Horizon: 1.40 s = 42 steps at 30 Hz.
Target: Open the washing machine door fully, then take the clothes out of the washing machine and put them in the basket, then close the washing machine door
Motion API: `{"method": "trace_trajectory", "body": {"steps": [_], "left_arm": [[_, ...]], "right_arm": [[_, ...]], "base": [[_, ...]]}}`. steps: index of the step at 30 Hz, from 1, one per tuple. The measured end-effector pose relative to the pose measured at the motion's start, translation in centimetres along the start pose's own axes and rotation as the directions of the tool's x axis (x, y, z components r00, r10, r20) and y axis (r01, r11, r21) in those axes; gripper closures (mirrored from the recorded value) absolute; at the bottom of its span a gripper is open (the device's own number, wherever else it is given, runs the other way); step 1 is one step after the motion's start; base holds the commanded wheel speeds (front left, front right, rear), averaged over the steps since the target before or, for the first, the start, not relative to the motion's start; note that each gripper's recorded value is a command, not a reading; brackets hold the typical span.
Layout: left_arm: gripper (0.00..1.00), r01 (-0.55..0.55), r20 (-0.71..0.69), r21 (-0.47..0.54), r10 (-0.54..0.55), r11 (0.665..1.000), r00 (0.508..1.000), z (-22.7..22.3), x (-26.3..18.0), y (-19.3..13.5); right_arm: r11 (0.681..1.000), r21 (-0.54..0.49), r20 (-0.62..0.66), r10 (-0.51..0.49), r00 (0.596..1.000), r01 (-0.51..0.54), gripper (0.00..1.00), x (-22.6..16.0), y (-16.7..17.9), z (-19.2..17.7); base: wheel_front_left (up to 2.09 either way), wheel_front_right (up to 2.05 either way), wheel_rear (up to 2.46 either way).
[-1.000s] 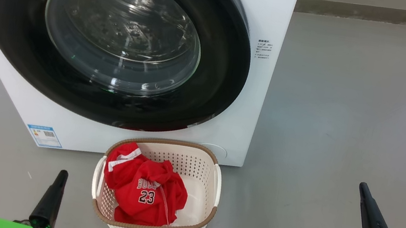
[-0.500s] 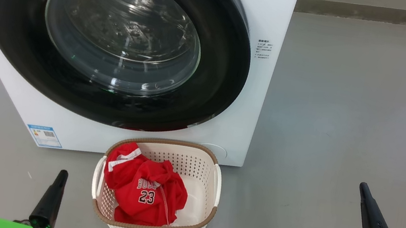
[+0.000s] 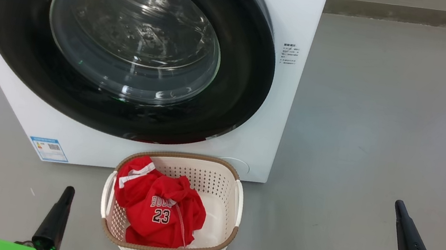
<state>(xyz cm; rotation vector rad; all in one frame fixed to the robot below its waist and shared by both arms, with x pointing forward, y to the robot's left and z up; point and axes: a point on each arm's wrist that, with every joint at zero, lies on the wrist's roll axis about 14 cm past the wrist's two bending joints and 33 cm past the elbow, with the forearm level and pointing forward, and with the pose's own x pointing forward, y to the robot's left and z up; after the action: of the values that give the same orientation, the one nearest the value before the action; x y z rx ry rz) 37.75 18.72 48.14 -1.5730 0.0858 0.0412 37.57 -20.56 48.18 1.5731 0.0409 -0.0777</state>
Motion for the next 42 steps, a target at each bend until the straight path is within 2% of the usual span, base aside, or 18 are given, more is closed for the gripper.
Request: {"method": "trace_trajectory", "body": {"steps": [42], "left_arm": [[1.0,0.0,0.0,0.0,0.0,1.0,1.0,0.0,0.0,-0.01]], "right_arm": [[1.0,0.002,0.001,-0.001,1.0,0.001,1.0,0.0,-0.02,0.02]], "base": [[0.0,0.0,0.0]]}}
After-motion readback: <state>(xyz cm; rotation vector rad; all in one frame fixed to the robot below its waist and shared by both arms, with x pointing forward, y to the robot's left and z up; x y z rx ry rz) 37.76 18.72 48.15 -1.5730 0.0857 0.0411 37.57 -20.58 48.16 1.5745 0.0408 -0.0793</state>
